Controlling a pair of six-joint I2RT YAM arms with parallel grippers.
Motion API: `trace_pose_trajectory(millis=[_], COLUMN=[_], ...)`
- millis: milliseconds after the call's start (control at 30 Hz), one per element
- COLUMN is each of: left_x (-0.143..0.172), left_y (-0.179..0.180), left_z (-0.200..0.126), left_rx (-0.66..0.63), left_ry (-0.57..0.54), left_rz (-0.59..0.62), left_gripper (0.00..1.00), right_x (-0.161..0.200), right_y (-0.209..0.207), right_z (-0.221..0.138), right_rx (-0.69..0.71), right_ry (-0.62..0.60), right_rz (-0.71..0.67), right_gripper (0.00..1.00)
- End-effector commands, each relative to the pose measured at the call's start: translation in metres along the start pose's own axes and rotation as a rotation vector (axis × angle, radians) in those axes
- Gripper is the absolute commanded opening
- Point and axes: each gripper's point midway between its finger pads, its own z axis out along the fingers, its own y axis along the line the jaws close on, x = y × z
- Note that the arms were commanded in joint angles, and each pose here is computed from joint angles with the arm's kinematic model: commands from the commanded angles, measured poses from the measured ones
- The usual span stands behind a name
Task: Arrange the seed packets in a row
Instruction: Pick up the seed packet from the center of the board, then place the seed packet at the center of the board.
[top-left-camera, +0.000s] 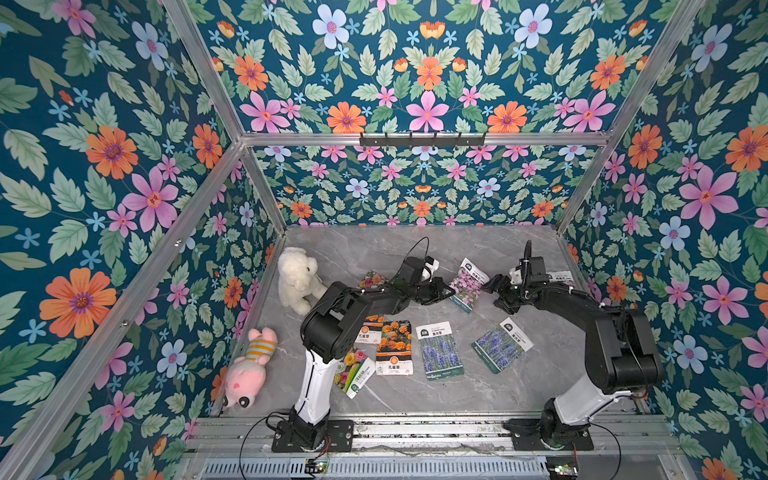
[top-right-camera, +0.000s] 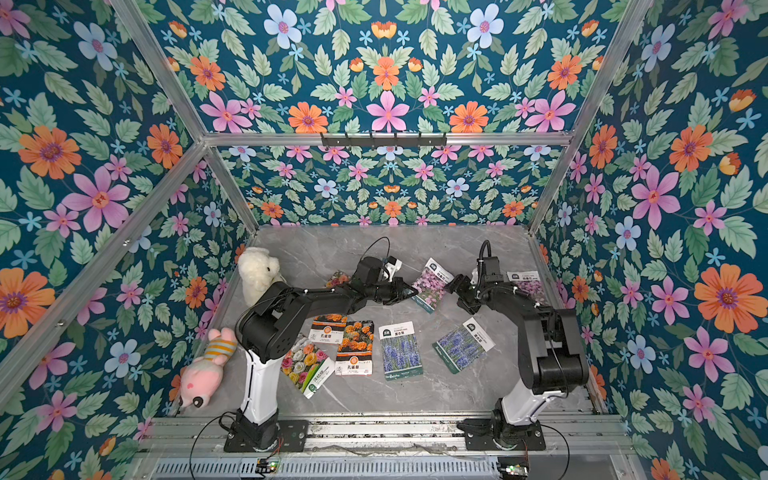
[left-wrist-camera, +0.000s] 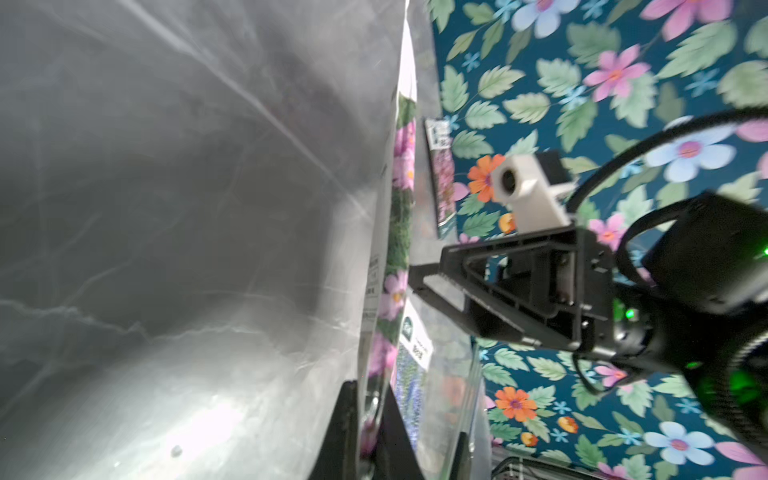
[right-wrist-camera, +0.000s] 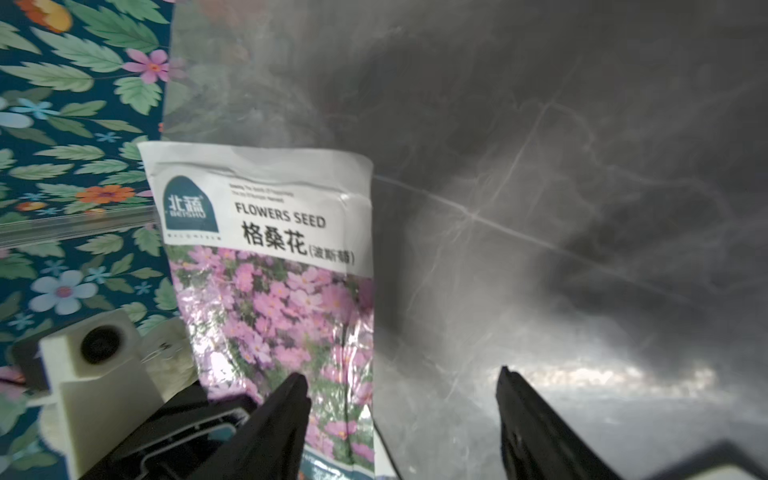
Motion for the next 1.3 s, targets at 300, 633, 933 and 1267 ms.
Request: trace_pose_trajectory(millis=[300, 633, 933, 1267], left_x=[-0.024, -0.022, -0.026, -0.060], left_y=[-0.075, -0.059, 0.011, 0.035], left_z=[-0.023, -0.024, -0.049, -0.127], left_rx=[0.284, 0.209, -0.174, -0.503], left_ry=[-0.097, -0.097, -0.123, -0.208], left_rz=[-0.075, -0.117, -0.017, 0.140], left_gripper=[0.00, 0.10, 0.70, 0.91], right_x=[-0.005, -0.014, -0.044, -0.053], right_y=[0.098, 0.092, 0.029, -0.026], right_z=[-0.032, -0.038, -0.067, -0.077], right_rx=[-0.450, -0.409, -0.077, 0.250], right_ry=[0.030, -0.018, -0.139, -0.027], right_rz=[0.001, -0.070, -0.222, -0.387], right_gripper=[0.54, 0.12, 0.00, 0.00])
